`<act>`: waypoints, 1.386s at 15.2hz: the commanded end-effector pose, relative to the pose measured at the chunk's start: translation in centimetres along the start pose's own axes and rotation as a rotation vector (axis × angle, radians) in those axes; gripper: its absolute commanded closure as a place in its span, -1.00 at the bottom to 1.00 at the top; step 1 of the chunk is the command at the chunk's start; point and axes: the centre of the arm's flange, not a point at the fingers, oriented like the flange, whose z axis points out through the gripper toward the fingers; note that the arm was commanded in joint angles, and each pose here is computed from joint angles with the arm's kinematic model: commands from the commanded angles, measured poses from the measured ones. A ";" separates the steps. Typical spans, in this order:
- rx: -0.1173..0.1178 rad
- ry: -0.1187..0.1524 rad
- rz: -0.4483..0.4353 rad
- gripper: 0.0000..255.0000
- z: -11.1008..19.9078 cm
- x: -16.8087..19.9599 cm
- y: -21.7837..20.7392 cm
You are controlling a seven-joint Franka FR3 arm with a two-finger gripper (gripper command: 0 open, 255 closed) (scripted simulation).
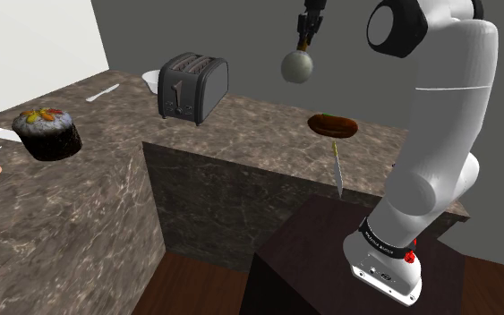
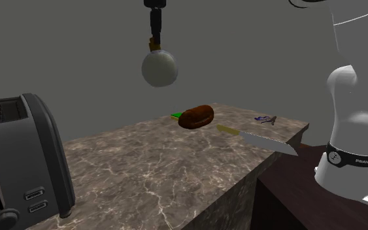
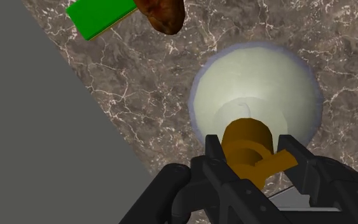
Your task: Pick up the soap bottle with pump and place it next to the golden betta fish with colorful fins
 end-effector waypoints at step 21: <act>0.000 0.000 0.000 1.00 -1.9 -21.6 12.9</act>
